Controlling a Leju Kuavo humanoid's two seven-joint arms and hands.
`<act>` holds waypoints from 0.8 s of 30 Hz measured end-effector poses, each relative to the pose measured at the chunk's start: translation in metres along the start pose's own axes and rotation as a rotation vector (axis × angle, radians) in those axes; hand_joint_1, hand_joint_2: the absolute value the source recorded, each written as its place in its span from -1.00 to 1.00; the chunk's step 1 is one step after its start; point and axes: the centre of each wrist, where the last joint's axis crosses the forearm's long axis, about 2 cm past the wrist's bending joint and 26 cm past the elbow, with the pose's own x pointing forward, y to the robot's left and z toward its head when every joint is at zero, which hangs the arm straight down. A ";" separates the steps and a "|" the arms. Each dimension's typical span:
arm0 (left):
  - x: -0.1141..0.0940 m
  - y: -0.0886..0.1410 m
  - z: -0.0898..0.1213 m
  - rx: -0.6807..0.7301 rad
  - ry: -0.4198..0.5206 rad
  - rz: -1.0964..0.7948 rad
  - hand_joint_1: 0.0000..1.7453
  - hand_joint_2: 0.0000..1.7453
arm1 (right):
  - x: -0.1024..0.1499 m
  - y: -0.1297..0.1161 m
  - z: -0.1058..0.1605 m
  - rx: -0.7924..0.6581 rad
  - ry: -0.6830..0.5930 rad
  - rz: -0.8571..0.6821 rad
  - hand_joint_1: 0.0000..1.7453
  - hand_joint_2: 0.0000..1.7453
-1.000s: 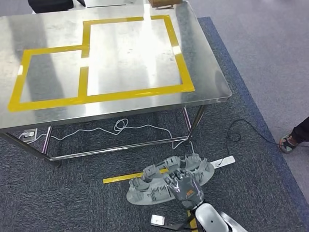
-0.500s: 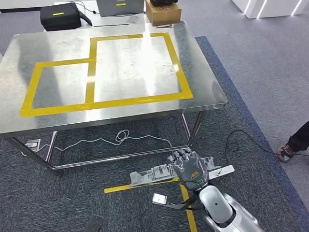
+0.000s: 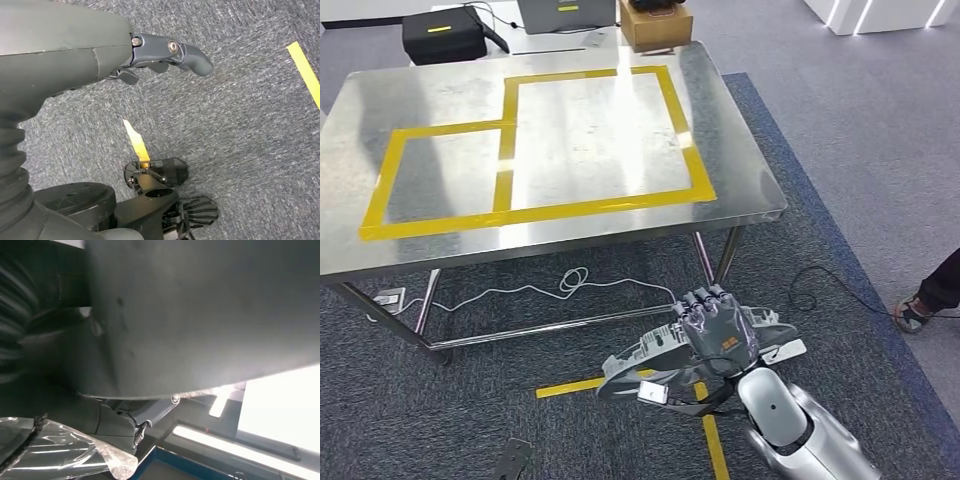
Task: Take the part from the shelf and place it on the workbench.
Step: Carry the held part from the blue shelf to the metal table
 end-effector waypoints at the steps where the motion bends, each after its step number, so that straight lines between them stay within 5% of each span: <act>1: 0.000 0.000 0.000 0.000 -0.001 -0.002 -1.00 1.00 | -0.002 -0.001 -0.001 0.000 -0.003 0.008 0.76 1.00; 24: 0.000 0.003 -0.002 -0.010 -0.005 -0.005 -1.00 1.00 | -0.075 -0.037 -0.057 -0.051 -0.032 0.184 0.76 1.00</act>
